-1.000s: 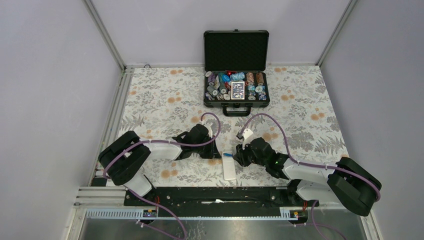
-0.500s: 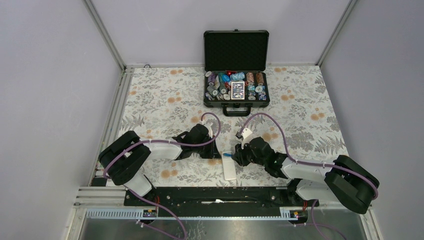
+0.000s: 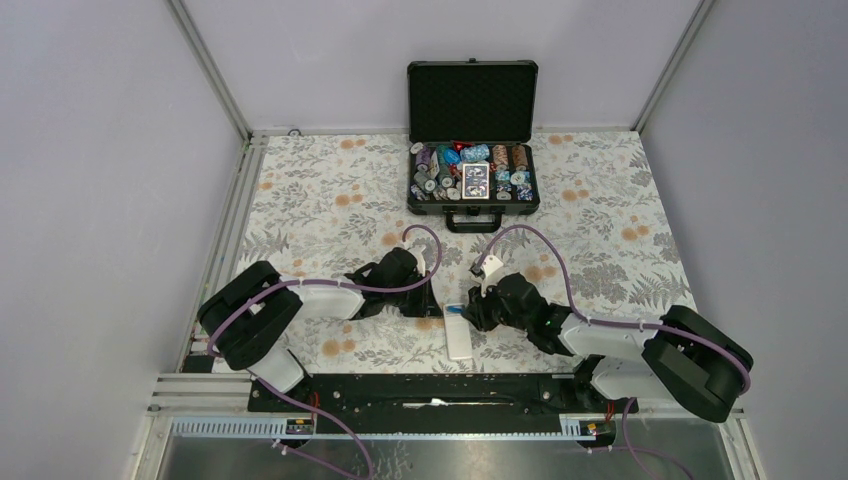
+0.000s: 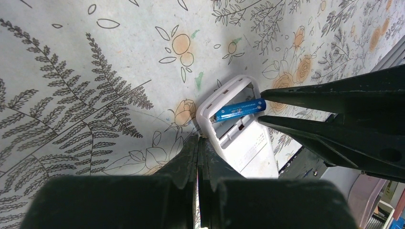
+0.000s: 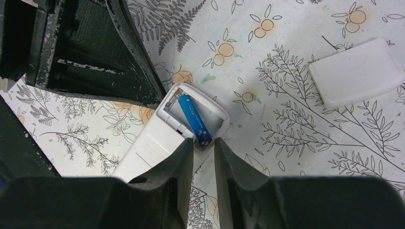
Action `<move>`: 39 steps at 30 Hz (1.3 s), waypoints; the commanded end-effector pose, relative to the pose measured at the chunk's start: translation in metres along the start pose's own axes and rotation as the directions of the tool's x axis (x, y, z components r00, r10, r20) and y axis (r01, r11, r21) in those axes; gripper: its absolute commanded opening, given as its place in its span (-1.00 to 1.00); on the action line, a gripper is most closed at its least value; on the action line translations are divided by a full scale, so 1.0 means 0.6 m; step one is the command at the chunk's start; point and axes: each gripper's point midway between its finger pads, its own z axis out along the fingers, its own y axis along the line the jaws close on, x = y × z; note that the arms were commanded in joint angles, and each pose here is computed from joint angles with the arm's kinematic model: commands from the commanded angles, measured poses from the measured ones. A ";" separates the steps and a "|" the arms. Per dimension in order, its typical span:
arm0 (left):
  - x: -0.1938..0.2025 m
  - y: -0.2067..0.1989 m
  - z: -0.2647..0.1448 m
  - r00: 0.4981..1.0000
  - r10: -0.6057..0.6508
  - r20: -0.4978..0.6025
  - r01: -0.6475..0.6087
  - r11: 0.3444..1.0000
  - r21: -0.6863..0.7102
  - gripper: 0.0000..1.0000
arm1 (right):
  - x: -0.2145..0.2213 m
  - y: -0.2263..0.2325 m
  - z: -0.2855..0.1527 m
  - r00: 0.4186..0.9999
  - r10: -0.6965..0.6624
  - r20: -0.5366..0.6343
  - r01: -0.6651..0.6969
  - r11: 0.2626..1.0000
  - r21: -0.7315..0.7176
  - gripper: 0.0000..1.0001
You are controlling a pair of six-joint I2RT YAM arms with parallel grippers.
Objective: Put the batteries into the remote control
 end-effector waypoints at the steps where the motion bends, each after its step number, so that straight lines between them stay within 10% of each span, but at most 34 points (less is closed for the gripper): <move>1: -0.009 -0.006 0.004 1.000 0.022 0.004 -0.022 1.000 0.014 -1.00 | -0.041 -0.004 0.009 0.997 -0.001 0.072 -0.001 1.000 0.029 -0.41; 39: -0.007 -0.010 0.008 1.000 0.021 -0.009 -0.021 0.999 0.026 -1.00 | -0.073 0.000 0.006 0.989 -0.015 0.148 0.010 0.999 0.034 -0.42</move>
